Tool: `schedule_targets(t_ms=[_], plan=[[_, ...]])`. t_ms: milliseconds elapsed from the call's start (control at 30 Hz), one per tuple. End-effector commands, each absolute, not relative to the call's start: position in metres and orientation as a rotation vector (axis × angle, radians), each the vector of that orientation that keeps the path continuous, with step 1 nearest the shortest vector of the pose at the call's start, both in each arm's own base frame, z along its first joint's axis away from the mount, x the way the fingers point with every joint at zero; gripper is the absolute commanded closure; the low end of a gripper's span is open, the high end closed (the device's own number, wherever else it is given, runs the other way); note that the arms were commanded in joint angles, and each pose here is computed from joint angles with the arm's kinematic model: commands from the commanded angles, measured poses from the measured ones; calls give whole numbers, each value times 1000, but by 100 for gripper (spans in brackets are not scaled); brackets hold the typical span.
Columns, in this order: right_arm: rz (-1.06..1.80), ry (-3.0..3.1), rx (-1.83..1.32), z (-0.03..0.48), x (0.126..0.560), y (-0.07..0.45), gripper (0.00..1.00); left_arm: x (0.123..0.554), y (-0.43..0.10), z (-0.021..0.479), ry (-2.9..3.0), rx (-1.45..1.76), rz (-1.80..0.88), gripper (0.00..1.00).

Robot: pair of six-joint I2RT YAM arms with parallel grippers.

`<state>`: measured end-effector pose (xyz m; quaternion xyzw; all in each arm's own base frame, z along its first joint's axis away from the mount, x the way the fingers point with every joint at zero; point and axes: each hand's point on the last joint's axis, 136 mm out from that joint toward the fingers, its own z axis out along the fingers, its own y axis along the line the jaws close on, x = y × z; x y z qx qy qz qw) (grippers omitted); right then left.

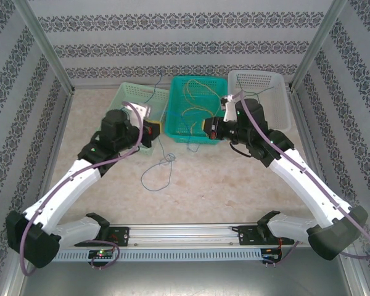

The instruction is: Untangle the cables

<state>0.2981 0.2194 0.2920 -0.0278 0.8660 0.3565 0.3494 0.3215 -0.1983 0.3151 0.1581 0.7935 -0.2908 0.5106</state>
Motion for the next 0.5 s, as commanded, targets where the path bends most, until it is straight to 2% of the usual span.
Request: schedule_targets(t_ms=[0,200,467], plan=[[705,2357,33,246,300,178,100,324,-165,334,1918,320,-583,100],[631,2395,116,226,298,147,100,336,-110,351,1917,112,-567,100],[707,2422,65,217,297,163,100,346,-118,366,1870,88,-672,100]])
